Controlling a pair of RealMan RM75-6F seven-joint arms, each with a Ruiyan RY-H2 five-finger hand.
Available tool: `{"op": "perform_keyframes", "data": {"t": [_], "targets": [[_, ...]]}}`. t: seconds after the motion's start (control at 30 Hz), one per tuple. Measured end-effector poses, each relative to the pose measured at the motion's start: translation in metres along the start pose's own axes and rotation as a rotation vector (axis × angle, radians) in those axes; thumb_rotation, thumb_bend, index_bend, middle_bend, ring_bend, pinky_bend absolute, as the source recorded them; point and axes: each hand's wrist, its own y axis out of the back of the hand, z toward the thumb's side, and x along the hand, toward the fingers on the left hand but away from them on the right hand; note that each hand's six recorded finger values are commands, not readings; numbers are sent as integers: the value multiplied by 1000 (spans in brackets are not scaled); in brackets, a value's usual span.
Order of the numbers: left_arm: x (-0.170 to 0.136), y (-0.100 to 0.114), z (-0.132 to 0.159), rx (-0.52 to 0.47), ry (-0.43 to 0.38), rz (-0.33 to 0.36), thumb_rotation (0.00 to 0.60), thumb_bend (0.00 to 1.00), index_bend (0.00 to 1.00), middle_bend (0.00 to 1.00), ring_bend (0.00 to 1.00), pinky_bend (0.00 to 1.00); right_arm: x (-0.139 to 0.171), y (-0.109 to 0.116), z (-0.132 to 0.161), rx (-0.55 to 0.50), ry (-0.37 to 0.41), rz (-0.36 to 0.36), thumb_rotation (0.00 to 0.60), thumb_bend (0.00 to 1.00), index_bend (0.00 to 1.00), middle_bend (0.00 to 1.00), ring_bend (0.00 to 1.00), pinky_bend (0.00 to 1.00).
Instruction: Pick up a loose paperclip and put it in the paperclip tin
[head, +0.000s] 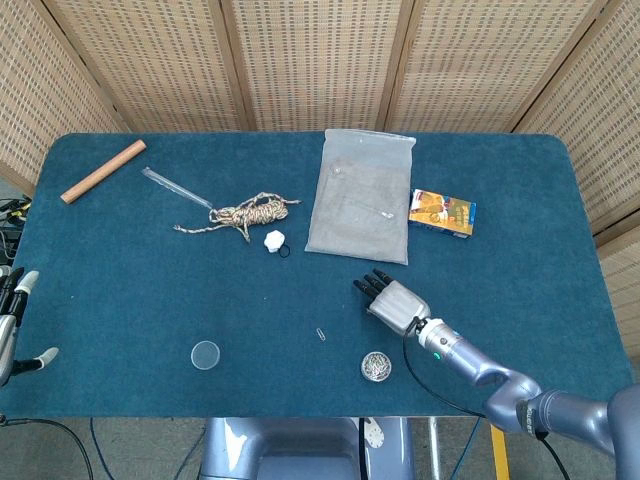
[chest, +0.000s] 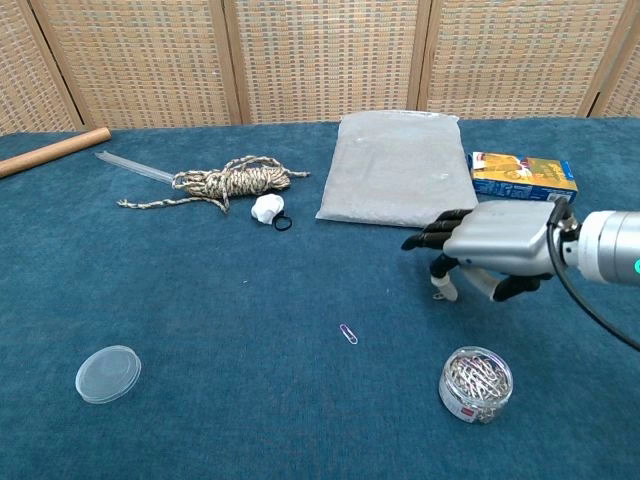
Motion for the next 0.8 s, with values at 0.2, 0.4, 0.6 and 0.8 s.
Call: {"op": "perform_keyframes", "data": {"t": [0.2, 0.4, 0.6, 0.8], "targets": [[0, 0, 1, 2, -2, 0, 600, 0, 0, 0, 0, 0, 5, 13, -8, -28, -13, -30, 600, 827, 428, 0, 0, 0], [-1, 0, 1, 1, -5, 2, 600, 0, 0, 0, 0, 0, 5, 26, -10, -131, -17, -79, 600, 368, 429, 0, 0, 0], [-2, 1, 1, -2, -4, 2, 600, 0, 0, 0, 0, 0, -8, 33, -11, -235, -26, -107, 600, 332, 428, 0, 0, 0], [-1, 1, -1, -7, 0, 2, 600, 0, 0, 0, 0, 0, -20, 31, -10, -241, -21, -112, 600, 332, 429, 0, 0, 4]]}}
